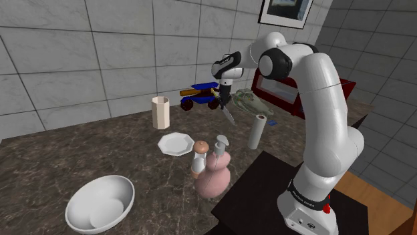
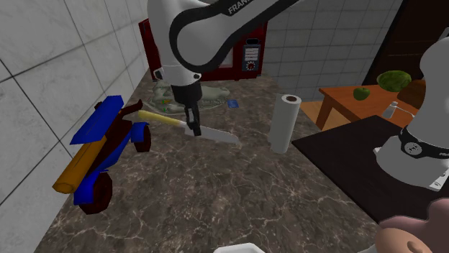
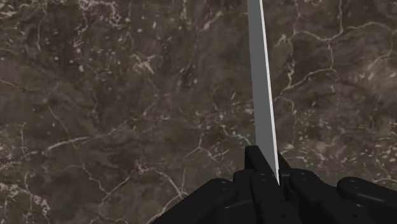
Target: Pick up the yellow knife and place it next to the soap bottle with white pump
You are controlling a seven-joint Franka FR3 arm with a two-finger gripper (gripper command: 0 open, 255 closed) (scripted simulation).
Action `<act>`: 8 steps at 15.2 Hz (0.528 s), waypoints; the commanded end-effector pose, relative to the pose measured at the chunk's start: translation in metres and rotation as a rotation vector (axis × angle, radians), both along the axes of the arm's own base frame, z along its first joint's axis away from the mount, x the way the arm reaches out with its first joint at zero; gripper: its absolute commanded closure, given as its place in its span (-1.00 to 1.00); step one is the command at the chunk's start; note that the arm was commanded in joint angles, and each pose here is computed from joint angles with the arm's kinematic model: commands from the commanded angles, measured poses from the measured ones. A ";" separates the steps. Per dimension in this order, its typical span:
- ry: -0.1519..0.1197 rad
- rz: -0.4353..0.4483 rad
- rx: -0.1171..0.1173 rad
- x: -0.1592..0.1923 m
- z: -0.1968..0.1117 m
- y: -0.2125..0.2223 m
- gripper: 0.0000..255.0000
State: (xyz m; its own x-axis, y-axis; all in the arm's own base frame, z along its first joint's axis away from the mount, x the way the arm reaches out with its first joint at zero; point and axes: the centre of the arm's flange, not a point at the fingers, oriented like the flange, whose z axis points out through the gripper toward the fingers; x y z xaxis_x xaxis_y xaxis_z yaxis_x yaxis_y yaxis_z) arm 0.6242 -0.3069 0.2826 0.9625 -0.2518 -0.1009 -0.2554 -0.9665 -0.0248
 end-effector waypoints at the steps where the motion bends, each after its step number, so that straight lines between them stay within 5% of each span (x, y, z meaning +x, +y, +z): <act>1: 0.000 0.000 0.000 0.000 0.011 0.000 1.00; 8: 0.000 0.000 0.000 0.000 0.048 0.000 1.00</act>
